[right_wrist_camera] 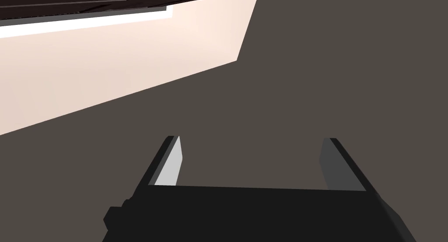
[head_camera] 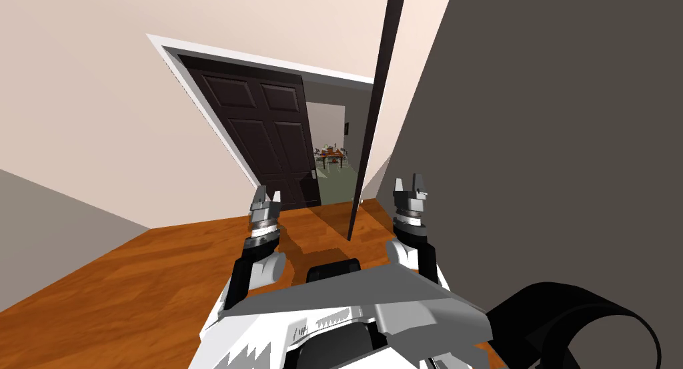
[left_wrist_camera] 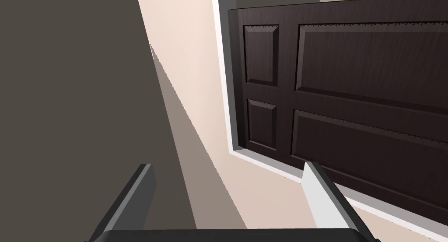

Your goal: Pull the door open

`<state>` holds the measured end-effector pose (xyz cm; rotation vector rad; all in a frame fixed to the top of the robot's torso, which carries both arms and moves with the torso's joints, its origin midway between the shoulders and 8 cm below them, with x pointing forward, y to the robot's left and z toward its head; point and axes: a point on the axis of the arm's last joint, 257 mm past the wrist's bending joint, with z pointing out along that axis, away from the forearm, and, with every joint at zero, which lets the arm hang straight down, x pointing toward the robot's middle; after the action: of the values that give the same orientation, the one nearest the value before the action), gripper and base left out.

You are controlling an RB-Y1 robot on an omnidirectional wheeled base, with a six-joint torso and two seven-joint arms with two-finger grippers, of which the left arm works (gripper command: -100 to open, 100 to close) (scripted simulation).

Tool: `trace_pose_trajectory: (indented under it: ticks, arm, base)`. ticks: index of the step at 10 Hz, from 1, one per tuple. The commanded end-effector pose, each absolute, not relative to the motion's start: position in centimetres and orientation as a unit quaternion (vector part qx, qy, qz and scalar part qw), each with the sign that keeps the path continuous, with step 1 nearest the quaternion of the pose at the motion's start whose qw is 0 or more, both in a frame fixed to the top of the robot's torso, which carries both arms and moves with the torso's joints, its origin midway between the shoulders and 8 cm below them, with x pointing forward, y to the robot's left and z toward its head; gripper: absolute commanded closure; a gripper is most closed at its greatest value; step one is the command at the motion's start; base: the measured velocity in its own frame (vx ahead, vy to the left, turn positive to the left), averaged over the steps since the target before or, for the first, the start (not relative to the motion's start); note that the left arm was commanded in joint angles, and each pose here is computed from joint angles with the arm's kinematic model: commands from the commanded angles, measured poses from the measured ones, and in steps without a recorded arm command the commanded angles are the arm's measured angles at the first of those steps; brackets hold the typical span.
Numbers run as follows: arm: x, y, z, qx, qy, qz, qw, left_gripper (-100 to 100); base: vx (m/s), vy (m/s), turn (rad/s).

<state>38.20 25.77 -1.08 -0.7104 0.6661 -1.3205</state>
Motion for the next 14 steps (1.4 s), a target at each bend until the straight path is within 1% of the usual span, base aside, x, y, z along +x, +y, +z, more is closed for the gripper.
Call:
trace_pose_trajectory:
  ticks: [1,14]
  arm:
    - [38.9,25.7,-1.8,-0.32,0.301,-0.59,0.677,-100]
    - [43.6,24.3,-10.1,-0.361,0.336,-0.594,0.635,-100]
  base:
    - [0.058,0.034,0.007]
    - [0.072,0.041,0.007]
